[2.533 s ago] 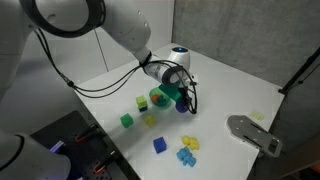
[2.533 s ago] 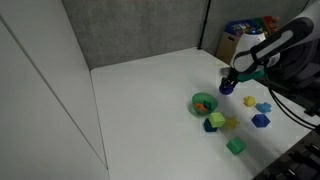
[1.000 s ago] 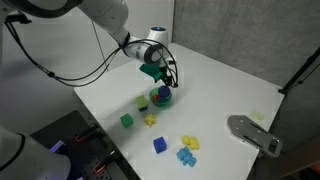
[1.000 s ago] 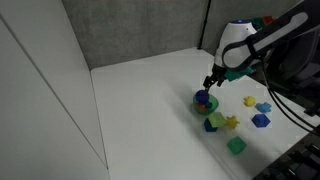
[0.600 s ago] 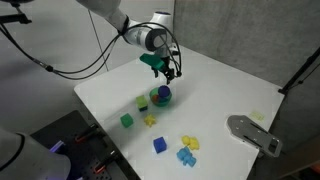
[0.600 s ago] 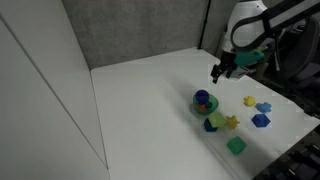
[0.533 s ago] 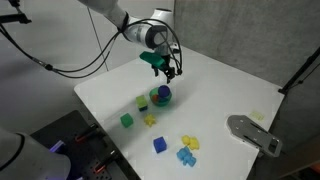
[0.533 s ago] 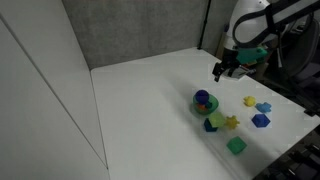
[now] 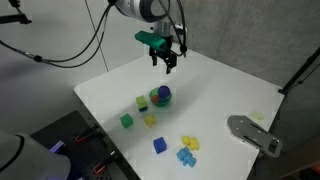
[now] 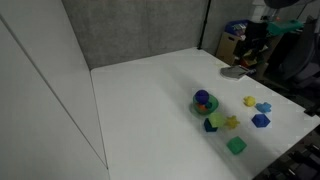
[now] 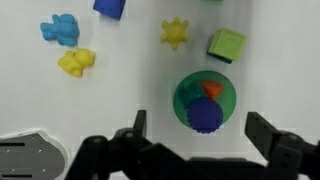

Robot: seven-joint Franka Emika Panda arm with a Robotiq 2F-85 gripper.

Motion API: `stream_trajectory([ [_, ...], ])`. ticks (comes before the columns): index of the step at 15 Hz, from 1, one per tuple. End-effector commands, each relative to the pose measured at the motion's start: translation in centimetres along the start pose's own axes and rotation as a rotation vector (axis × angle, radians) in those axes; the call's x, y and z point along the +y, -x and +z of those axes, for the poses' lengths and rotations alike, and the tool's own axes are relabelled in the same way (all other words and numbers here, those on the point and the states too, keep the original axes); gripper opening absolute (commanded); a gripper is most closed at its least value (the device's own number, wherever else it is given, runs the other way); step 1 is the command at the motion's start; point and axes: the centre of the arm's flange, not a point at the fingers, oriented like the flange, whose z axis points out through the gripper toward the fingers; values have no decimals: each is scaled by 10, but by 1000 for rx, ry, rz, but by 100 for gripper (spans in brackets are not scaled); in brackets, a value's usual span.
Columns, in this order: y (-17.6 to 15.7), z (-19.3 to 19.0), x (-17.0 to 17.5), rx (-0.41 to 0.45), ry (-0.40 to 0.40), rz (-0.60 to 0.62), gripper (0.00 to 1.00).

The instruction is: Put the purple ball in the bowl

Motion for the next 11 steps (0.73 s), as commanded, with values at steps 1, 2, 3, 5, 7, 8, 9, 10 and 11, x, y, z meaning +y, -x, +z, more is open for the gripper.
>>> stream_trajectory([
  [1,48,-41,10,2,-10,-32,100],
  [2,58,-52,11,-3,-10,-37,100],
  [3,67,-61,11,-1,-11,-40,100],
  [5,81,-76,11,4,-6,-43,100],
  [7,89,-86,12,10,-3,-41,100],
  [8,91,-87,12,6,-3,-44,100],
  [9,77,-82,7,9,-8,-25,100],
  [10,81,-85,8,12,-8,-26,100],
  [11,83,-85,8,13,-8,-26,100],
])
